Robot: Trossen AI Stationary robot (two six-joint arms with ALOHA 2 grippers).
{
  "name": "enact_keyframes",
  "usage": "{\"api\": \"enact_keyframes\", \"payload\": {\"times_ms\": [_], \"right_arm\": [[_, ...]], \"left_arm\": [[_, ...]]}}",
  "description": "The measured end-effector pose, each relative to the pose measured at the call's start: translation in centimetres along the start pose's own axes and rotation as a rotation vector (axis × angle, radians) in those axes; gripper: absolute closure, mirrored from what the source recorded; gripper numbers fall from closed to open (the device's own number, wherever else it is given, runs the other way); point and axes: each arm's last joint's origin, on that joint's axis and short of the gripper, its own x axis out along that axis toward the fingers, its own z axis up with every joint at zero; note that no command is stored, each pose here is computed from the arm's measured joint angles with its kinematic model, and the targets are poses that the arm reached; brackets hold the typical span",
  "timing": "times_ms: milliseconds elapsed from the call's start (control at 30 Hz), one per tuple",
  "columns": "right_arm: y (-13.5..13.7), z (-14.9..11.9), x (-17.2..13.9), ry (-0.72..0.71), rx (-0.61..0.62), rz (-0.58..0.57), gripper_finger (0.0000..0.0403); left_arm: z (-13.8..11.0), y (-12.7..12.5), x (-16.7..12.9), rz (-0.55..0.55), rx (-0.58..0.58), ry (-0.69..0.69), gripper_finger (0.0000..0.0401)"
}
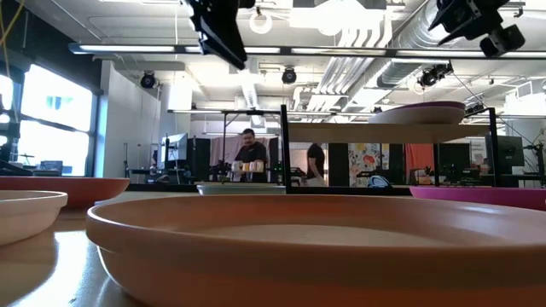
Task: Place and stack plates onto a shelf
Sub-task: Stack the orange plate on the purple plate on the shelf
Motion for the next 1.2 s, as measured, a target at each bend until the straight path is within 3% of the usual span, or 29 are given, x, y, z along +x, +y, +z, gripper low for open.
{"api": "enact_keyframes", "payload": {"times_ms": [333, 833, 1033, 1200], "right_arm": [[1.4, -1.9, 2.9, 0.032, -0.064, -0.111, 0.0304], [2.3, -2.5, 8.3, 0.142, -0.158, -0.248, 0.0304], [2.3, -2.5, 9.1, 0.160, -0.180, -0.270, 0.0304], [2.3, -2.5, 9.0, 0.173, -0.192, -0.260, 0.0304]], "left_arm": [[-3.8, -1.9, 1.0, 0.064, -0.349, 0.254, 0.0279], [-9.7, -4.7, 3.9, 0.170, -0.553, 0.420, 0.0279], [-11.3, -5.4, 4.5, 0.239, -0.673, 0.422, 0.0279], [-12.2, -6.0, 4.8, 0.244, -0.708, 0.421, 0.0279]]}}
